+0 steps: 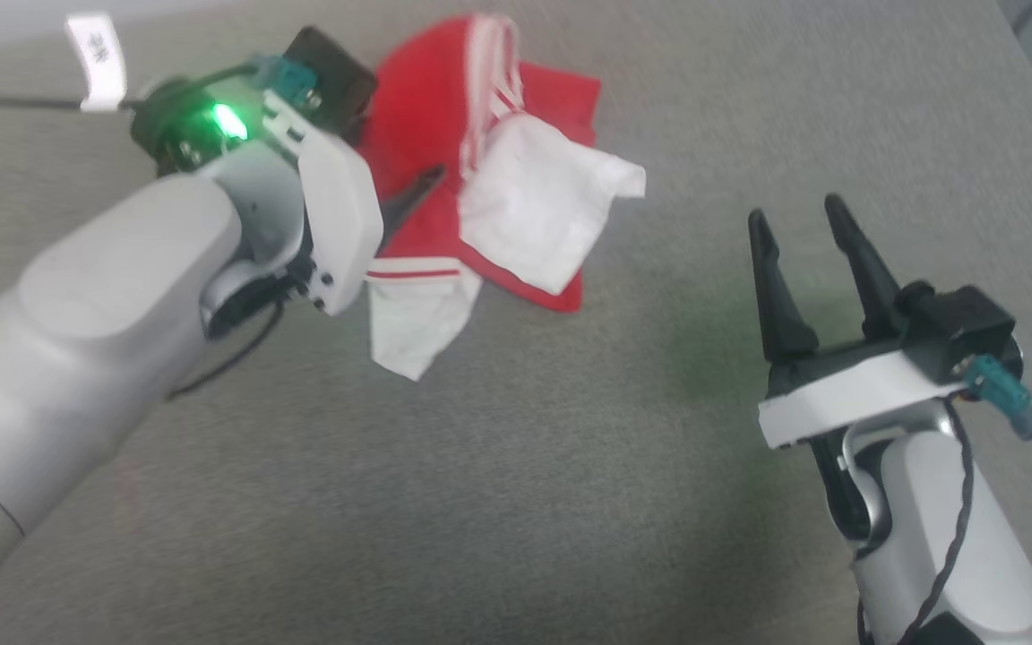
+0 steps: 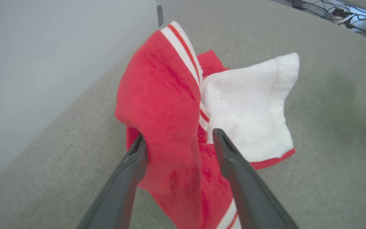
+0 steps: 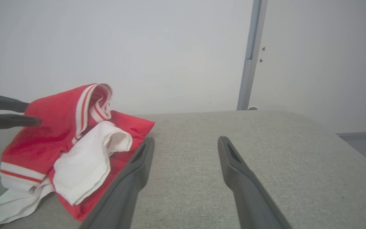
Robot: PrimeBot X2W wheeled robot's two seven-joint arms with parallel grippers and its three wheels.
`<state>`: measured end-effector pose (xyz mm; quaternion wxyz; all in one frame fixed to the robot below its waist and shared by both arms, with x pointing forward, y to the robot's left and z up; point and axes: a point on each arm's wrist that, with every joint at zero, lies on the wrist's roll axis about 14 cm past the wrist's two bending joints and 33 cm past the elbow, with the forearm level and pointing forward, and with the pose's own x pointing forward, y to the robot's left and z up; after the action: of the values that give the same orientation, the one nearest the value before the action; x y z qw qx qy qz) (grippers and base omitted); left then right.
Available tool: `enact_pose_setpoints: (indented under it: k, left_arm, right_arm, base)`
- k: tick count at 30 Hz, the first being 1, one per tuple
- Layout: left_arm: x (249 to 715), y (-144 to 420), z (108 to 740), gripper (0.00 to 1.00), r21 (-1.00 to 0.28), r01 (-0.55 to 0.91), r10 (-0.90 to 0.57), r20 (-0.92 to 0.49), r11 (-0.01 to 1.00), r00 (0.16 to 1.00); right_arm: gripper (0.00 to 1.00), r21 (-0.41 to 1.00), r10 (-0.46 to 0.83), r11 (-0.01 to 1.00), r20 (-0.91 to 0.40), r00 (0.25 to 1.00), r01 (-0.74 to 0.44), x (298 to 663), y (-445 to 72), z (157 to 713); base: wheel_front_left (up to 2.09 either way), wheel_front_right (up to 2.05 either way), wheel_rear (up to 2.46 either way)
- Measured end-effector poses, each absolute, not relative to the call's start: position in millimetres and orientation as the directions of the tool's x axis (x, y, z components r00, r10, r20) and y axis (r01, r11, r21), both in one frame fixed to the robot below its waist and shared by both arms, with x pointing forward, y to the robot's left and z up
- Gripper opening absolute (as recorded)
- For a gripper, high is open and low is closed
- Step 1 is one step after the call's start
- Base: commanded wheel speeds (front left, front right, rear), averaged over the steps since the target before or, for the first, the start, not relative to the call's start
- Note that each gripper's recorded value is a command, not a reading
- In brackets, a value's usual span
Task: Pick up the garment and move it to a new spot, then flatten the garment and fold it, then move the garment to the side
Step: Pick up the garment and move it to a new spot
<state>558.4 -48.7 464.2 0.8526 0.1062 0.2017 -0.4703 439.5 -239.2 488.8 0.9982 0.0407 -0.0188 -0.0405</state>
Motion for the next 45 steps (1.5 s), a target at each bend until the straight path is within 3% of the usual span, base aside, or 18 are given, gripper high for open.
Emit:
enact_pose_setpoints:
  k: [6,9,16,26,35,45]
  left_arm:
    - [540.0,-22.4,500.4,1.00,-0.083,0.784,-0.764,-0.306,0.616,0.568]
    - [524.1,16.2,492.9,1.00,-0.163,0.688,-0.703,-0.263,0.708,0.661]
    - [479.1,83.9,456.7,1.00,-0.279,0.484,-0.554,-0.291,0.829,0.780]
    - [438.0,174.4,459.1,1.00,-0.370,0.196,-0.293,-0.228,0.908,0.928]
    - [393.6,224.6,469.9,1.00,-0.267,0.041,-0.078,-0.131,0.963,0.988]
    - [360.6,219.9,487.3,1.00,-0.092,0.020,-0.022,-0.016,0.996,1.000]
  right_arm:
    - [1.00,0.059,-0.045,0.997,0.050,0.998,0.042,429.4,-224.8,497.9]
    - [1.00,0.045,-0.029,0.999,0.052,0.998,0.027,422.5,-218.5,500.1]
    - [1.00,0.008,0.007,1.000,0.035,0.999,-0.008,411.9,-214.0,495.7]
    - [1.00,-0.019,0.068,0.998,0.026,0.997,-0.068,405.2,-202.9,494.0]
    - [1.00,-0.009,0.053,0.999,0.049,0.997,-0.053,395.0,-209.4,502.2]
    - [1.00,-0.014,0.019,1.000,0.090,0.996,-0.018,387.9,-224.1,516.3]
  base:
    - [0.00,0.00,0.00]
    - [0.00,0.00,0.00]
    - [0.00,0.00,0.00]
    - [0.00,0.00,0.00]
    - [0.00,0.00,0.00]
    - [0.00,0.00,0.00]
